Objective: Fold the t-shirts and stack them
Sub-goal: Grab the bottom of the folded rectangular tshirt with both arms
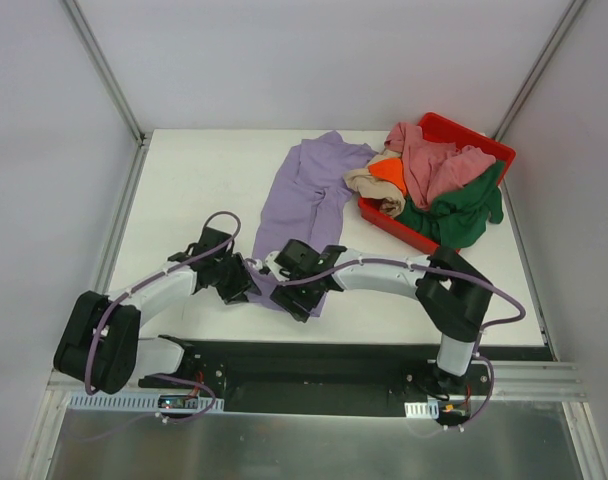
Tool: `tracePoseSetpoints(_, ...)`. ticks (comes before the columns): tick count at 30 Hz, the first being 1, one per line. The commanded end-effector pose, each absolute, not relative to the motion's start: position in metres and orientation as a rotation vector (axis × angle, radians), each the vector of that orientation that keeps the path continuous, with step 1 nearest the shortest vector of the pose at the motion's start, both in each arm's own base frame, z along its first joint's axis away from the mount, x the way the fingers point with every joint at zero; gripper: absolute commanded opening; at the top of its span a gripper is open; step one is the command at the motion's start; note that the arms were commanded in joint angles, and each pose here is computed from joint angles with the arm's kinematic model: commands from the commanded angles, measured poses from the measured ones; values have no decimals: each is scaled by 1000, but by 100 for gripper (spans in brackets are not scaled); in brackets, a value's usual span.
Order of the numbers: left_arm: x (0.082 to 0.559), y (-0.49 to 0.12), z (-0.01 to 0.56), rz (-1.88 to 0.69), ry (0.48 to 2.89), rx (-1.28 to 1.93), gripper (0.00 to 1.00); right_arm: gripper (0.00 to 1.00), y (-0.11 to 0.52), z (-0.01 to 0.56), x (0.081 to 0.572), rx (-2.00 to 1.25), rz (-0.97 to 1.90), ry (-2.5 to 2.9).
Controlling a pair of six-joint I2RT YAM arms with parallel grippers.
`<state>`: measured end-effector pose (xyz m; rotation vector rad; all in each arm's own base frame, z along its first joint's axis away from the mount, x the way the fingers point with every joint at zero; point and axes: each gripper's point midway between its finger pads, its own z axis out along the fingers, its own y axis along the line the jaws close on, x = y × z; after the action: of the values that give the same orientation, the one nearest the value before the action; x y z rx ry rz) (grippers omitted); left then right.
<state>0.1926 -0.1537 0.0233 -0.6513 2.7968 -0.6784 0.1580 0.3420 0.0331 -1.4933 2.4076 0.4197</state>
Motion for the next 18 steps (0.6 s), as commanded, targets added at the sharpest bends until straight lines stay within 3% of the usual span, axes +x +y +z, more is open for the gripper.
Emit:
tracePoseSetpoints(1,186,-149,8,-636,2841,-678,40,69,328,27,143,-1548,357,2423)
tracePoseSetpoints(4,183,-147,3,-619,2856,-684,29,69,321,23,141,-1553,309,2429)
tracePoseSetpoints(7,181,-146,2,-615,2858,-683,4,66,316,20,143,-1530,251,2437)
tracePoseSetpoints(8,181,-145,2,-608,2854,-686,0,65,312,19,145,-1525,207,2429)
tracePoseSetpoints(10,180,-144,1,-599,2849,-696,0,60,309,18,148,-1523,154,2402)
tracePoseSetpoints(18,170,-135,10,-599,2787,-728,0,17,316,10,133,-1553,95,2370)
